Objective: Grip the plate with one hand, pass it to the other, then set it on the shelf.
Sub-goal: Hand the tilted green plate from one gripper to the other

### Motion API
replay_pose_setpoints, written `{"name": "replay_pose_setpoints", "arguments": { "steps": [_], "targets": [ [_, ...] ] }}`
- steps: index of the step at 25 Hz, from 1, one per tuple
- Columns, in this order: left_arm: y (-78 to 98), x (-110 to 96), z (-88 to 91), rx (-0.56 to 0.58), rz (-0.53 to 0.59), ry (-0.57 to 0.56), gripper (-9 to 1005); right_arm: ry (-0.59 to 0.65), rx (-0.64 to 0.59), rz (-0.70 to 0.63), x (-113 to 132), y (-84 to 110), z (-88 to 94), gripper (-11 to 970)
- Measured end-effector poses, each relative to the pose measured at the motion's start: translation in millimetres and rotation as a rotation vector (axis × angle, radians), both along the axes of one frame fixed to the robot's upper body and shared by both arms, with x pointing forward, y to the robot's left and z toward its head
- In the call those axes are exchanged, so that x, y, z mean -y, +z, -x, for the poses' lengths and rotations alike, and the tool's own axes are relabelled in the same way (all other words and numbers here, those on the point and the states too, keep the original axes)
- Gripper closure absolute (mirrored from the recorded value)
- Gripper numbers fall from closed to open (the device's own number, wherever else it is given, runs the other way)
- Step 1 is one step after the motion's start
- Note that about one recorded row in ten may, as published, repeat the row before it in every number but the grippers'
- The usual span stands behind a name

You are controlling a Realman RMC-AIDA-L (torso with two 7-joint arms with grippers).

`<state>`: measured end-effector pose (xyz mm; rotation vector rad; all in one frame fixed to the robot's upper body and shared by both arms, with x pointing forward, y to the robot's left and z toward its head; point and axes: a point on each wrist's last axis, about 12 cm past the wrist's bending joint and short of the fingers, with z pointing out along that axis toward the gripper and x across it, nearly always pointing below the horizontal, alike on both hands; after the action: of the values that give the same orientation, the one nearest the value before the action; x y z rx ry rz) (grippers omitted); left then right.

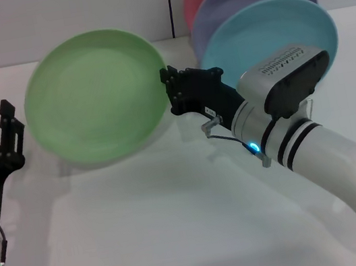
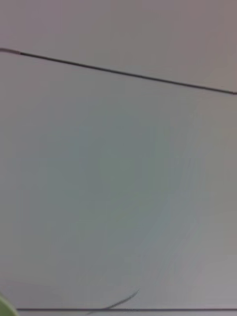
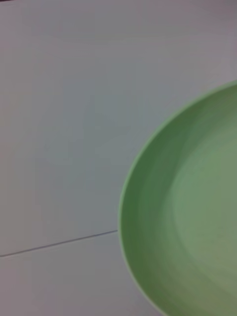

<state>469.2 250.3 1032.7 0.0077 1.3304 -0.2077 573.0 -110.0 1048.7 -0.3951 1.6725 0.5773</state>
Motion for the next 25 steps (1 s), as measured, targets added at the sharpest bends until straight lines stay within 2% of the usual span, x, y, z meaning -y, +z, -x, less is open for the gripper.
{"name": "replay_pose_setpoints", "arguments": {
  "steps": [5,12,15,17,25],
  "targets": [
    [0.6,-8.8,-0.8,0.002,0.044,0.021,405,0.009,0.022,0.016,-2.0,1.3,0.9,943],
    [-1.1,-37.8,-11.3,-0.029,0.145,0.069,405,0.025,0.118,0.032,-9.0,8.4,8.4,942],
    [-1.8,-40.4,-12.9,-0.035,0.149,0.072,405,0.016,0.144,0.040,-11.1,10.3,11.8,942],
    [-2.6,-53.0,-19.9,-0.047,0.172,0.104,406,-0.019,0.180,0.060,-11.4,12.7,16.9,942],
    [-1.2,-76.2,-29.0,-0.072,0.232,0.149,405,-0.122,0.228,0.068,-3.4,15.0,31.0,942]
  ]
}}
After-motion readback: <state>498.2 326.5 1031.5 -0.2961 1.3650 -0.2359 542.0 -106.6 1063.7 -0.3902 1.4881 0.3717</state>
